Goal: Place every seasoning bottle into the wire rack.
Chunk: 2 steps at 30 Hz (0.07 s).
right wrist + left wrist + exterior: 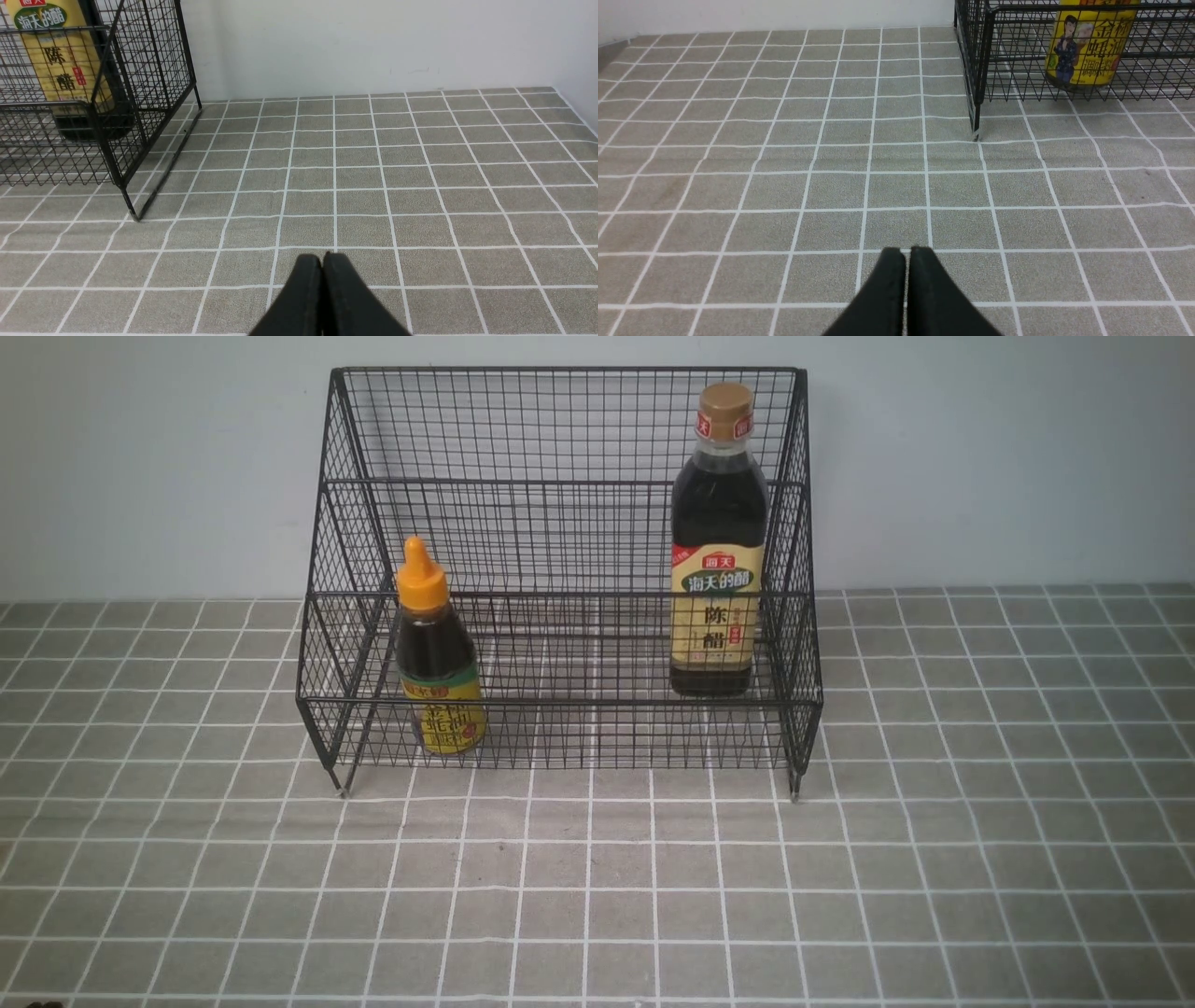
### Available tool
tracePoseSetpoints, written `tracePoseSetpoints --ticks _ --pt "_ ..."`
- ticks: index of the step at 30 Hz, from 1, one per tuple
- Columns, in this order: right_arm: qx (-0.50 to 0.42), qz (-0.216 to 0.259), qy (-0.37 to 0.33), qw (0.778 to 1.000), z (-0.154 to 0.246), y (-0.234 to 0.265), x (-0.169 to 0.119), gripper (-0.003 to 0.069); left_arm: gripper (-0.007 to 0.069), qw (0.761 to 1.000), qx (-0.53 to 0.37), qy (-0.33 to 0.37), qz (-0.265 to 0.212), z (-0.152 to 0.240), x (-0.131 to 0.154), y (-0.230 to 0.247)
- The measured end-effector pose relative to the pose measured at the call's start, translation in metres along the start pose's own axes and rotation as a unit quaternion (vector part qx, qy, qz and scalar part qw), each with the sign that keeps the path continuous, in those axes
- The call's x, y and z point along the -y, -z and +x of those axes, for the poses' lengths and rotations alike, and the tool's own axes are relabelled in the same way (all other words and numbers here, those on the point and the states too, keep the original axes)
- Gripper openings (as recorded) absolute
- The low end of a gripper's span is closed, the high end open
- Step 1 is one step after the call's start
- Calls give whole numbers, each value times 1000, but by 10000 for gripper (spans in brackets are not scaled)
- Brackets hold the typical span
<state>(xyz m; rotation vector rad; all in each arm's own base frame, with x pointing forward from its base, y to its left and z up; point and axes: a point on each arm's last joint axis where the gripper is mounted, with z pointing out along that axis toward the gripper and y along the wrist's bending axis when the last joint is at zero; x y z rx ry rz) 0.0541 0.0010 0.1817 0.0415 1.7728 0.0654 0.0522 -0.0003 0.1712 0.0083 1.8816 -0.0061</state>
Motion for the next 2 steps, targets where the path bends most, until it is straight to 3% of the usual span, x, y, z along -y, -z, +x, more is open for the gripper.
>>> tracePoseSetpoints --ticks 2 --pt "0 0 0 1000 0 0 0 -14 -7 1000 0 0 0 0 0 0"
